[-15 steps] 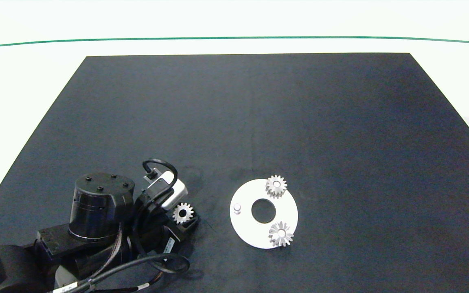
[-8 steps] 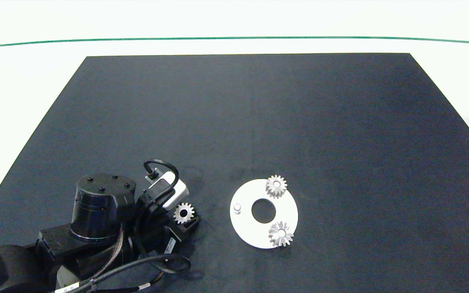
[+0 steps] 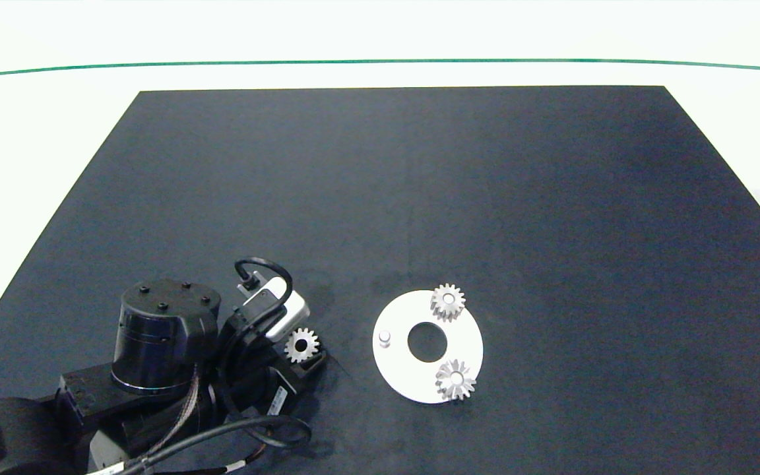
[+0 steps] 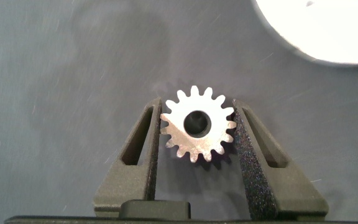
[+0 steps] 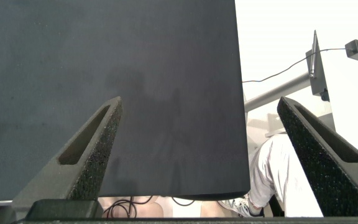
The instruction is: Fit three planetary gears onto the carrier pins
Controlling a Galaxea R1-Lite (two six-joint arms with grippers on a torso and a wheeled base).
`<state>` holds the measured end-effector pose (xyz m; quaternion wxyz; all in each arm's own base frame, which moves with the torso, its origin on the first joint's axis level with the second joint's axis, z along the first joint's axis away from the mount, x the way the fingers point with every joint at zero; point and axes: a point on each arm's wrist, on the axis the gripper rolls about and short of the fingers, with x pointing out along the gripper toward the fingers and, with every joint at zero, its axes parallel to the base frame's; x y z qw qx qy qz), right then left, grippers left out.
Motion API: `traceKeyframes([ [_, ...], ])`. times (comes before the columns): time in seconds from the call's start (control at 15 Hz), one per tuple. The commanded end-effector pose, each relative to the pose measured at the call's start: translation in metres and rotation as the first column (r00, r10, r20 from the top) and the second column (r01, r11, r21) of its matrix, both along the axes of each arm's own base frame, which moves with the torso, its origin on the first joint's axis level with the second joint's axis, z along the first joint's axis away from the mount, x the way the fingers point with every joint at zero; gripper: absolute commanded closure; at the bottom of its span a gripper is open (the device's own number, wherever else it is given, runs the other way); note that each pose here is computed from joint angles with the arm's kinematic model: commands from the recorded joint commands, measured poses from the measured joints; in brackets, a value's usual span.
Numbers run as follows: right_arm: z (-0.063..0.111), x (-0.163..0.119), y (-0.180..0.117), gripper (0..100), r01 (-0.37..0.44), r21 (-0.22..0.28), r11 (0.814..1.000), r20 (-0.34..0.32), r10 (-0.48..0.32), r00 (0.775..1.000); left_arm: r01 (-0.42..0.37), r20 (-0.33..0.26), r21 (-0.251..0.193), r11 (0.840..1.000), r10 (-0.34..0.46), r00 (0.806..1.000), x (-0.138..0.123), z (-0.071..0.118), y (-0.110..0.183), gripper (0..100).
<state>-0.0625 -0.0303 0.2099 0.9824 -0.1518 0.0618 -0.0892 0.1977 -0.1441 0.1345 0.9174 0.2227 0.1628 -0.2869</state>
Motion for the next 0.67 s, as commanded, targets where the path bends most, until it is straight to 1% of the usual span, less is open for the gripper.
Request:
traceKeyframes([
  [0.07,0.0,0.0,0.0,0,0.002,-0.003,1.0,-0.005,-0.002,1.0,0.058,0.067,-0.045,0.997,-0.055,0.996,-0.007,0.02,-0.014,87],
  [0.13,-0.001,0.0,0.0,0,0.002,-0.004,1.0,-0.006,-0.002,1.0,0.062,0.091,-0.057,0.996,-0.056,0.994,-0.008,0.028,-0.018,87],
  [0.2,0.0,0.0,0.0,0,0.002,-0.003,1.0,-0.005,-0.002,1.0,0.061,0.096,-0.058,0.996,-0.055,0.994,-0.009,0.03,-0.019,87],
  [0.27,0.0,0.0,0.0,0,0.002,-0.004,1.0,-0.006,-0.002,1.0,0.078,0.099,-0.052,0.996,-0.072,0.992,-0.012,0.034,-0.026,87],
  [0.33,0.0,0.0,0.0,0,0.002,-0.004,1.0,-0.006,-0.002,1.0,0.083,0.079,-0.029,0.996,-0.08,0.994,-0.016,0.034,-0.028,87],
  [0.4,0.0,0.001,0.0,0,0.001,-0.004,1.0,-0.006,-0.001,1.0,0.077,0.074,-0.019,0.997,-0.075,0.994,-0.015,0.037,-0.03,87],
  [0.67,-0.001,0.001,0.0,0,0.001,-0.005,1.0,-0.009,-0.001,1.0,0.1,0.08,-0.017,0.995,-0.098,0.992,-0.017,0.042,-0.041,87],
])
